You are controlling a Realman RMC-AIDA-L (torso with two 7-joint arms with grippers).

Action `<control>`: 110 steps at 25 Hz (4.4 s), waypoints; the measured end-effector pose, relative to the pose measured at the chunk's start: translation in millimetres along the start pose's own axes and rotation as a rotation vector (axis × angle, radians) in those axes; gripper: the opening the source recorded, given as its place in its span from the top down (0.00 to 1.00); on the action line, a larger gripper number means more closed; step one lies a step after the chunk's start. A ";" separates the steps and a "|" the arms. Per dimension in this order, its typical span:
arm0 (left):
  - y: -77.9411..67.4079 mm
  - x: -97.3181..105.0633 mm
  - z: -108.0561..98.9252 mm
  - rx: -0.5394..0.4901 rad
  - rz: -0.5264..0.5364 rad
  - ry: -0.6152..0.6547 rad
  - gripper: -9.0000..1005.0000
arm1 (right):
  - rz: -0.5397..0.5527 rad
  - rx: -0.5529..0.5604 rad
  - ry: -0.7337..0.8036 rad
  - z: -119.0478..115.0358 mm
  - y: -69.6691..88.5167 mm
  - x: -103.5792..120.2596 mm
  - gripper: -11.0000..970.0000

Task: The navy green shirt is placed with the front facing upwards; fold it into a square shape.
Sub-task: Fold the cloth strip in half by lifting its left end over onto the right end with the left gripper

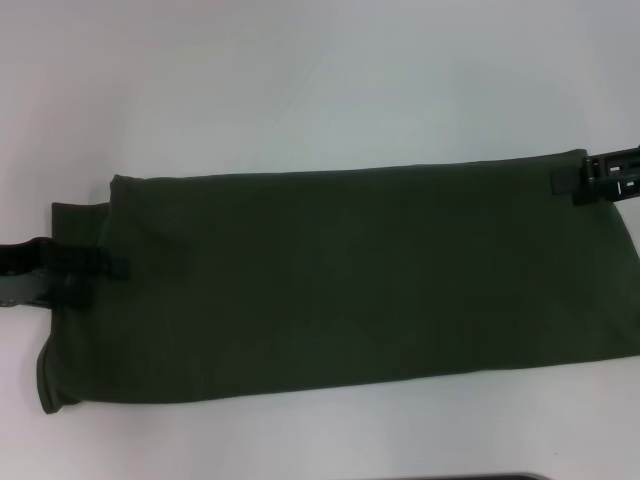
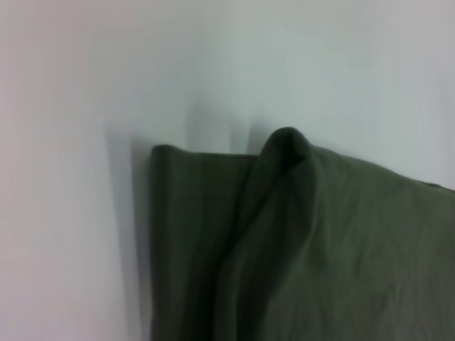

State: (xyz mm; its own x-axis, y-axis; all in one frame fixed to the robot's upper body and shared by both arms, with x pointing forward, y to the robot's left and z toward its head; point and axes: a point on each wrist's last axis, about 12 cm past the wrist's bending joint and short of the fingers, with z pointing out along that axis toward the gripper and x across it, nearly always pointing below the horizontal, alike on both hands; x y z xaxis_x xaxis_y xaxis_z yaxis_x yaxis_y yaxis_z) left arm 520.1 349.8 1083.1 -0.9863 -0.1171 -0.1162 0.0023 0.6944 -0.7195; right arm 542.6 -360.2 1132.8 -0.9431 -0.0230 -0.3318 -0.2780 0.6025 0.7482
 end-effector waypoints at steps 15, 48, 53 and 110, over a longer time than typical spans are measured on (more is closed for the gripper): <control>8.4 1.3 -8.0 -0.030 -0.027 -0.021 0.16 | 0.000 -0.001 0.009 0.4 0.1 1.2 0.10; -0.2 -6.0 -35.7 -0.078 0.026 -0.038 0.16 | 0.002 0.000 0.012 0.8 0.2 1.1 0.10; -6.3 -3.3 -24.2 -0.024 0.015 0.008 0.16 | 0.002 0.000 0.012 1.0 0.3 0.9 0.11; 14.7 38.0 -13.2 -0.017 -0.065 0.145 0.16 | 0.036 0.005 0.013 -2.0 -3.1 4.0 0.12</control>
State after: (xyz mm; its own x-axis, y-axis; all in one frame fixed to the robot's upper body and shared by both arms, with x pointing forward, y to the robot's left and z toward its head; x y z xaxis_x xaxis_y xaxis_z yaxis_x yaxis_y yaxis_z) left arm 480.5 364.9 1077.2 -0.9978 -0.0591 0.0309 -0.0635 0.7008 -0.7105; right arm 539.3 -363.7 1130.2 -0.9546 -0.0115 -0.2978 -0.2433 0.6070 0.7565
